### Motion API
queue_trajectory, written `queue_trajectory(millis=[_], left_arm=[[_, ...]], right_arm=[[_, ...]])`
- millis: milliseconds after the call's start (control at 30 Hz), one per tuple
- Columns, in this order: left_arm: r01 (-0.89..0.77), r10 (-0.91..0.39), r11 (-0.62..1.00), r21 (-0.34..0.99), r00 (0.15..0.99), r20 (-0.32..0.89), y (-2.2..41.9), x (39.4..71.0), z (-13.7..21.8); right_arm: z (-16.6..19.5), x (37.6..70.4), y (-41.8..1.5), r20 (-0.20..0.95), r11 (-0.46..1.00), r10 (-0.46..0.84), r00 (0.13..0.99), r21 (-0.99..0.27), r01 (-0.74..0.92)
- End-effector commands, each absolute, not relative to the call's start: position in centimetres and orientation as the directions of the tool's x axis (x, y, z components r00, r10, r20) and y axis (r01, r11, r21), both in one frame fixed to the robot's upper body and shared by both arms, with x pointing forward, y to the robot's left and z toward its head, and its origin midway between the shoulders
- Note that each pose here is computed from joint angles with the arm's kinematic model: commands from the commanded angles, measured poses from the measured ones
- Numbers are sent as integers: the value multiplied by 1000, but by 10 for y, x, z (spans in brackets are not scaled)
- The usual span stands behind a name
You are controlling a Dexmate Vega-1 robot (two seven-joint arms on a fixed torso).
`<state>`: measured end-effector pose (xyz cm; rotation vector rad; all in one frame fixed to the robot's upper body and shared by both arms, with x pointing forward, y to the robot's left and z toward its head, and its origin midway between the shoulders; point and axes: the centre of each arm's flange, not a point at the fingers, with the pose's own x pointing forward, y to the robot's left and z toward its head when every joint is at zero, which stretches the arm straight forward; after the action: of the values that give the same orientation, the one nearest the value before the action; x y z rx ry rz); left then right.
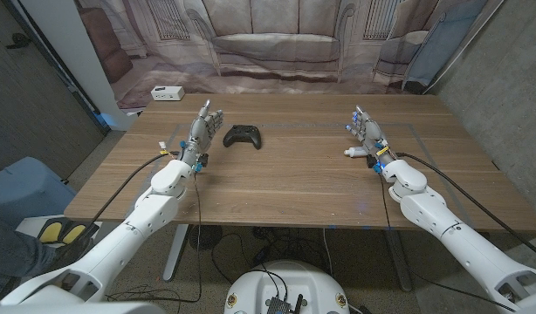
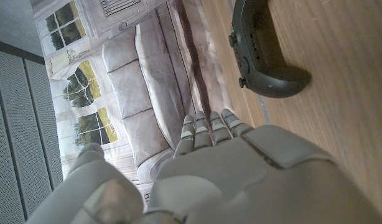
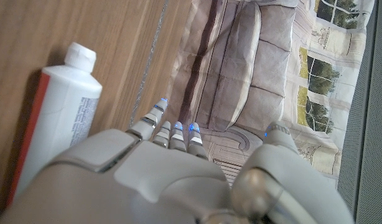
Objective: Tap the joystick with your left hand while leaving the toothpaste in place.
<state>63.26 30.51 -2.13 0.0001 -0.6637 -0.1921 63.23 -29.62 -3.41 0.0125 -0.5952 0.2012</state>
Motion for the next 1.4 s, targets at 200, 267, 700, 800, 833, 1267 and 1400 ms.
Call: queue_trajectory(millis=[200,267,700,800,833,1267,1400], left_arm=[[55,-136,988,143,741,657,327,634,0],[41,-133,988,152,733,668,328,636,2],[-13,-109,986,165,696,710,338,632,6],[-17,-117,984,180,701,704,341,631,8],[-18,-120,982,187,704,700,343,631,9],[-123,-104,955,270,714,693,354,624,24],[-180,-78,943,280,698,712,355,620,26]], right_arm=[[-32,620,-297,583,984,166,795,-49,-170],[-33,618,-297,585,985,164,794,-48,-168],[-34,610,-298,589,986,156,793,-44,-161],[-35,608,-298,590,987,150,793,-40,-157],[-36,607,-298,589,987,149,794,-40,-156],[-39,602,-301,578,988,147,802,-39,-152],[-39,602,-302,580,987,151,800,-45,-154]])
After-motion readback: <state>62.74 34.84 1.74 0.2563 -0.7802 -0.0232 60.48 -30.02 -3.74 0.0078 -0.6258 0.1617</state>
